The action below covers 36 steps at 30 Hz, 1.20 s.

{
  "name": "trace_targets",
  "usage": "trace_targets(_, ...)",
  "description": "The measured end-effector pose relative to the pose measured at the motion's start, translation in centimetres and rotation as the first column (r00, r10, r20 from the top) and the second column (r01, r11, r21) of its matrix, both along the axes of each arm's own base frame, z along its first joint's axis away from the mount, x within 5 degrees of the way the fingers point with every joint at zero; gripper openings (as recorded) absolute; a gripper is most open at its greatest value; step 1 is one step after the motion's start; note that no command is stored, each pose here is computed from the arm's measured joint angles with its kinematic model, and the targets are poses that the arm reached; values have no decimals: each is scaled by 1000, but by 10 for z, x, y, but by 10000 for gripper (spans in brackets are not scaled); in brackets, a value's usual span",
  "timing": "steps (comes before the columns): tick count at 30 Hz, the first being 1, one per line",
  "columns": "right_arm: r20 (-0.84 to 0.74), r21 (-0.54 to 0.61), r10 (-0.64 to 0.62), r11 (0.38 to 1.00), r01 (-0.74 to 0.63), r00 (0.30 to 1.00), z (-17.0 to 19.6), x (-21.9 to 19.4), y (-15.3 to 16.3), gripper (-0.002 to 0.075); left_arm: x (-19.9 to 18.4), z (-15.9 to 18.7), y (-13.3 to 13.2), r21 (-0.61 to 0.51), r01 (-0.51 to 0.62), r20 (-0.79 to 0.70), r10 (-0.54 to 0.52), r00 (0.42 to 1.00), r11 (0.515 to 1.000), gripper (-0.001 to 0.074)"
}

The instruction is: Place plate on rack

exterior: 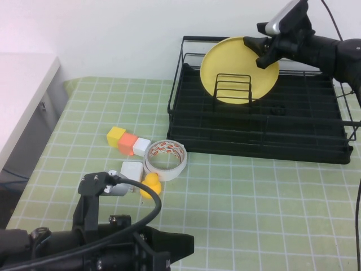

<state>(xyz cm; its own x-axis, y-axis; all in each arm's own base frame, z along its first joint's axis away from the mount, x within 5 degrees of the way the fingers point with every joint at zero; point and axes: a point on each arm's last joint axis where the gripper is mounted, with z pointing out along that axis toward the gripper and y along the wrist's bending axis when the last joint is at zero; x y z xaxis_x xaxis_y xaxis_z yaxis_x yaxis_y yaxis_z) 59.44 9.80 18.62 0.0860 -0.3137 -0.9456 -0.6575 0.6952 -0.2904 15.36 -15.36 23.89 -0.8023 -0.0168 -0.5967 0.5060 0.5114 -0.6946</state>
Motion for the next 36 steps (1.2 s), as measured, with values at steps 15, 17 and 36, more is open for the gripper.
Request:
trace_targets(15, -131, 117, 299, 951, -285, 945, 92, -44, -4, 268, 13, 24, 43, 140, -421, 323, 360, 875, 896, -1)
trace_targets(17, -167, 129, 330, 942, -311, 929, 108, -53, -15, 188, 5, 37, 59, 111, -513, 400, 434, 807, 851, -1)
trace_targets(36, -258, 10, 318, 945, -327, 912, 252, -149, -1, 13, -53, 29, 135, 23, -794, 615, 617, 491, 608, -1)
